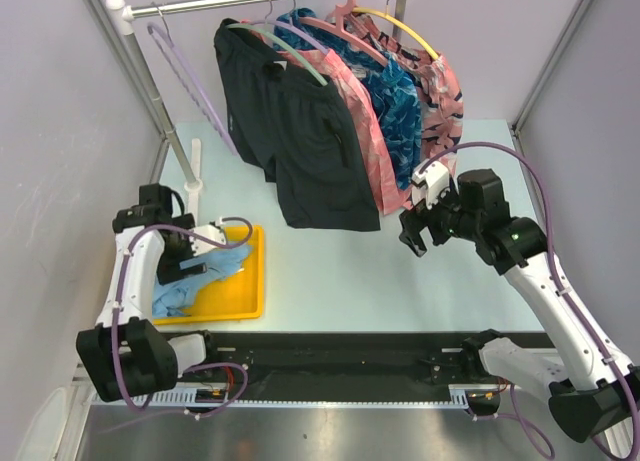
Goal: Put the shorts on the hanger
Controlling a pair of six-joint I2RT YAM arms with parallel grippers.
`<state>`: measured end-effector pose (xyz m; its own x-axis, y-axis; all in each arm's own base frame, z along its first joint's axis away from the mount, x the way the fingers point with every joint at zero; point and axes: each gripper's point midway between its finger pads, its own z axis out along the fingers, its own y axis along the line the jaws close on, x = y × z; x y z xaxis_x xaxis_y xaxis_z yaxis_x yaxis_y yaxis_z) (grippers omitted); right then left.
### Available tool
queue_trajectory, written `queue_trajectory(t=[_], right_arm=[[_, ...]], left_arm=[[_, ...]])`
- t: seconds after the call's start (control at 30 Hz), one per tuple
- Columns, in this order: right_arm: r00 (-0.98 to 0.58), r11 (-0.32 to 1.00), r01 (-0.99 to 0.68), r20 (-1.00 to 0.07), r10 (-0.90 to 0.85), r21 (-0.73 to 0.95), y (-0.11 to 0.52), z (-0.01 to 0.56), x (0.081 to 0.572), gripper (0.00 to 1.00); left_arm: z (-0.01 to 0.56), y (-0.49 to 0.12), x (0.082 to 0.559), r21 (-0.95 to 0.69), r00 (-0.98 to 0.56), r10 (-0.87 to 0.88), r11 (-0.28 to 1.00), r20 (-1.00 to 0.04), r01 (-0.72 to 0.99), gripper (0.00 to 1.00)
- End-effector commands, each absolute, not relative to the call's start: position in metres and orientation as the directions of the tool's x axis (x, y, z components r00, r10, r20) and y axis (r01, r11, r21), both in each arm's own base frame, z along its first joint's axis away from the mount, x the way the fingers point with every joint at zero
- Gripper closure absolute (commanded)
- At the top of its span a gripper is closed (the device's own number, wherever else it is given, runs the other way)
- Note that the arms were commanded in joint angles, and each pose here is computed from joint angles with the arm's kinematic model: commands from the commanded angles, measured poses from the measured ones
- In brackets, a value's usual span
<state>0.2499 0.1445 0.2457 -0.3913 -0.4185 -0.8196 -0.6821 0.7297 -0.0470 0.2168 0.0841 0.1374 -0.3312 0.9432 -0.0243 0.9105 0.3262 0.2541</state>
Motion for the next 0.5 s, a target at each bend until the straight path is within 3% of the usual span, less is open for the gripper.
queue_trajectory(t=[0.0, 0.2, 0.27, 0.3, 0.37, 0.4, 0.47], right_arm=[[-0.372, 0.727, -0.682, -0.815, -0.444, -0.084, 0.141, 0.25, 0.248, 0.0], [-0.369, 0.725, -0.681, -0.81, -0.455, -0.097, 0.14, 0.251, 0.245, 0.0], [-0.375, 0.726, -0.681, -0.806, -0.458, -0.096, 0.139, 0.251, 0.244, 0.0], [-0.38, 0.728, -0.68, -0.804, -0.457, -0.092, 0.139, 0.251, 0.243, 0.0], [-0.388, 0.729, -0.679, -0.803, -0.452, -0.083, 0.14, 0.25, 0.242, 0.0], [-0.389, 0.728, -0.681, -0.804, -0.45, -0.079, 0.14, 0.25, 0.241, 0.0], [-0.388, 0.728, -0.681, -0.807, -0.445, -0.074, 0.142, 0.251, 0.242, 0.0]], left_arm=[[0.115, 0.102, 0.203, 0.192, -0.251, 0.966, 0.234, 0.067, 0.953, 0.0], [0.082, 0.108, 0.201, 0.192, -0.25, 0.963, 0.227, 0.105, 0.955, 0.01], [0.076, 0.105, 0.194, 0.153, -0.243, 0.965, 0.225, 0.104, 0.962, 0.1], [0.074, 0.103, 0.192, 0.139, -0.241, 0.966, 0.226, 0.1, 0.964, 0.23], [0.074, 0.093, 0.188, 0.126, -0.228, 0.97, 0.218, 0.078, 0.968, 0.4], [0.073, 0.09, 0.188, 0.13, -0.223, 0.972, 0.213, 0.071, 0.968, 0.57], [0.076, 0.078, 0.189, 0.148, -0.194, 0.98, 0.185, 0.052, 0.972, 0.79]])
